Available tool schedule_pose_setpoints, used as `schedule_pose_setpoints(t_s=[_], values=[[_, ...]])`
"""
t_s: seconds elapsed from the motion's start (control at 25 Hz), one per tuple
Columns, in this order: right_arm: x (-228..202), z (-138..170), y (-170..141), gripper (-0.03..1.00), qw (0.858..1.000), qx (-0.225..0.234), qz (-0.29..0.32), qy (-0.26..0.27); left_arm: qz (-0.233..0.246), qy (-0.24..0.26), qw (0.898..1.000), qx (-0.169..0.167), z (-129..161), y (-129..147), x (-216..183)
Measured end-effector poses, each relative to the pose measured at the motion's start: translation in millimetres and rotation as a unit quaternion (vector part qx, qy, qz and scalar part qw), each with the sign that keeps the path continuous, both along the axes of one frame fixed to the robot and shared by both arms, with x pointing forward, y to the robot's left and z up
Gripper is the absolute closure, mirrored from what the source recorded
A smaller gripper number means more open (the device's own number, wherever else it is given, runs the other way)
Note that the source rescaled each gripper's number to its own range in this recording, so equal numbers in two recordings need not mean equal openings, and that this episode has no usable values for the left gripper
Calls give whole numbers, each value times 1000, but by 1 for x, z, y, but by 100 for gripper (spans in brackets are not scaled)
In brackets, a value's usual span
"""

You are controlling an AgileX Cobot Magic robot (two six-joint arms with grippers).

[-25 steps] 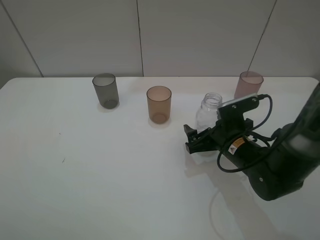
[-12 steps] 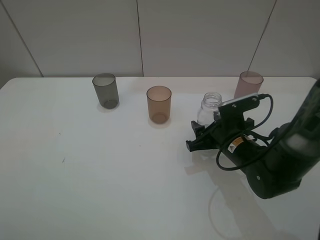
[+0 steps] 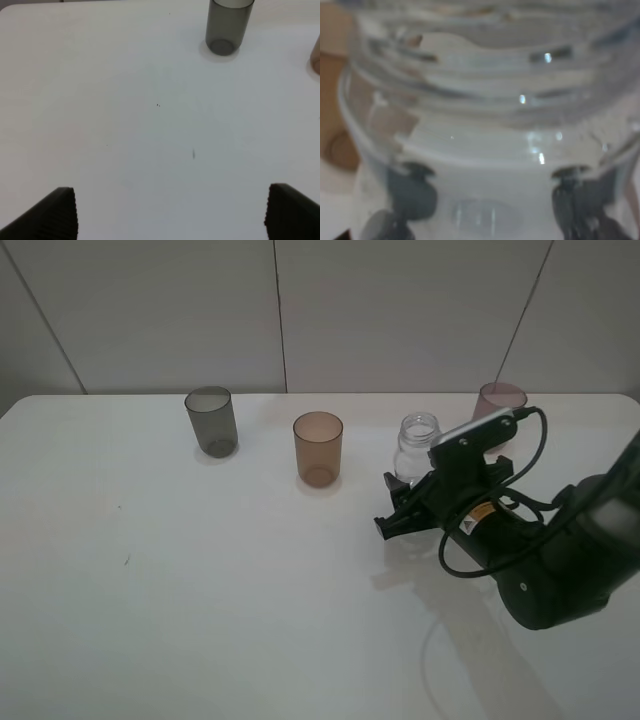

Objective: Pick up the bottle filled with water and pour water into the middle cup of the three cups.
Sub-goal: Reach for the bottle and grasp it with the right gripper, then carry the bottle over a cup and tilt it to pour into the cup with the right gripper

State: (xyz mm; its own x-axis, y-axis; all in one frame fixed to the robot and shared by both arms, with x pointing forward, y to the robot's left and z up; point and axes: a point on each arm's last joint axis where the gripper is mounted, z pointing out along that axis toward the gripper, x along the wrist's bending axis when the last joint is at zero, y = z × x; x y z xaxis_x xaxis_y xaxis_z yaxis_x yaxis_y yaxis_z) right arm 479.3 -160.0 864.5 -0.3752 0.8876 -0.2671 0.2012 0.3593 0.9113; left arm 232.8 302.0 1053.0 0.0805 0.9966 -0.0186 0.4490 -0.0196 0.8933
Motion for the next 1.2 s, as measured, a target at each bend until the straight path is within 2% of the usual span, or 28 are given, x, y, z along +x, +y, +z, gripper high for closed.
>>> schedule_pose_setpoints(t_s=[0.2,0.4,0.56,0.68,0.88,1.0,1.2], values=[[2,36,1,96,998,-65,22,-10,0,0,1000,0,0,0,0],[20,58,9,96,986,-152,65,26,0,0,1000,0,0,0,0],[44,71,10,96,978,-184,84,51,0,0,1000,0,0,0,0],[60,87,15,96,973,-207,98,29,0,0,1000,0,0,0,0],[81,107,26,96,952,-276,127,-34,0,0,1000,0,0,0,0],[92,105,31,96,944,-298,133,-42,0,0,1000,0,0,0,0],[113,97,35,96,943,-304,128,-38,0,0,1000,0,0,0,0]])
